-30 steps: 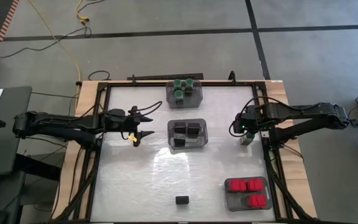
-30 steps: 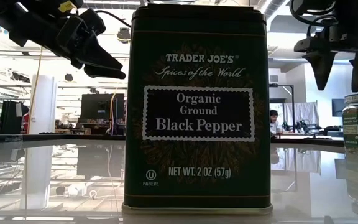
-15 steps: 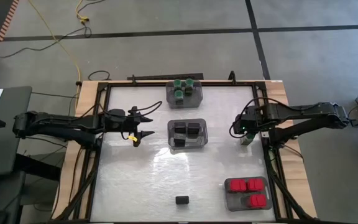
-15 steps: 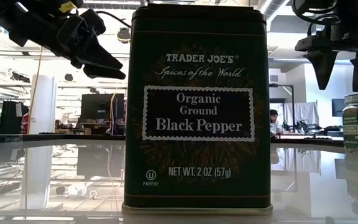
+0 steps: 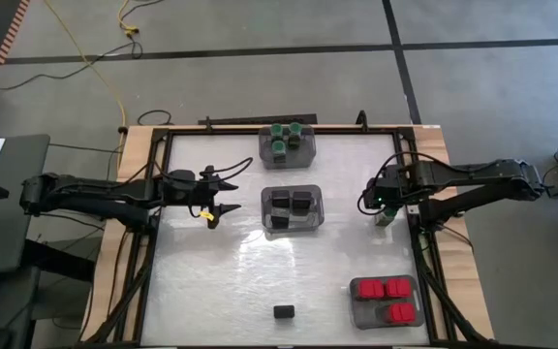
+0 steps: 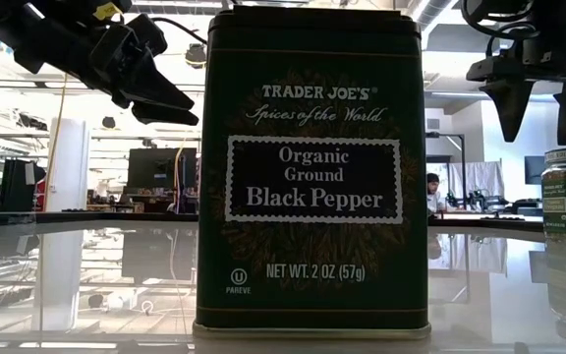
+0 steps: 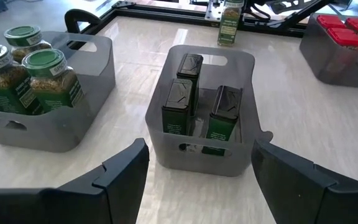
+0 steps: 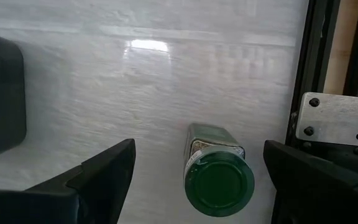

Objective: Sort spices by type
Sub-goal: Put the green seasoning bottle into the top black bin

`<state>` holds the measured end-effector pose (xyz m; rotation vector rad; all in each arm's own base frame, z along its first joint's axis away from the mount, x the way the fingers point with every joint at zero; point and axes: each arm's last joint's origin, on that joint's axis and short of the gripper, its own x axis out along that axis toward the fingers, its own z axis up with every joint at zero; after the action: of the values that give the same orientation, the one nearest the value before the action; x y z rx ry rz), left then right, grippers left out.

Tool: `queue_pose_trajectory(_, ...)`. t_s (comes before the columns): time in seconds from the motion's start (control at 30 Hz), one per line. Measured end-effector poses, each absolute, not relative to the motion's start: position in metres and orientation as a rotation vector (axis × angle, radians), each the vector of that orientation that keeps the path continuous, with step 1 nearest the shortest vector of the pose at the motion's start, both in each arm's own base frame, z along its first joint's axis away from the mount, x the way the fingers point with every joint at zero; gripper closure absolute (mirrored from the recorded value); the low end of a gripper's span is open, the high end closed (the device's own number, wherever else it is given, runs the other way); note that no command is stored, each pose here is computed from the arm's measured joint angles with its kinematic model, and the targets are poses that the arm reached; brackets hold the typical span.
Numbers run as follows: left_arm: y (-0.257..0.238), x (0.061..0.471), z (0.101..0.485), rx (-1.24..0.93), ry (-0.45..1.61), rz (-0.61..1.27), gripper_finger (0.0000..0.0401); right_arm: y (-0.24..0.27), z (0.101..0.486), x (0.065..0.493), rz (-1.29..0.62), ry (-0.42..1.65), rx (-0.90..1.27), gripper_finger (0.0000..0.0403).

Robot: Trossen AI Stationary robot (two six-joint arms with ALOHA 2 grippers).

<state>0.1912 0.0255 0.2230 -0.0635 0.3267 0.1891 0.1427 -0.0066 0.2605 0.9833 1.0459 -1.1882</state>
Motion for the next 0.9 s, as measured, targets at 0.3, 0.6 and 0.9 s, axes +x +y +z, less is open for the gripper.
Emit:
queue_pose_trajectory(0.3, 0.0255, 0.1912, 0.2230, -0.057, 0.327, 0.188, 0.0130, -0.0066, 0.2605, 0.1427, -1.188, 1.046, 0.983, 0.0024)
queue_pose_trajectory(0.6, 0.0255, 0.1912, 0.2230, -0.056, 0.327, 0.189, 0.0130, -0.0066, 0.2605, 0.1427, -1.188, 1.046, 0.983, 0.0024)
queue_pose_trajectory(0.9, 0.0255, 0.1911, 0.2230, -0.056, 0.328, 0.189, 0.0130, -0.0066, 0.2604, 0.1427, -1.188, 1.047, 0.983, 0.0024)
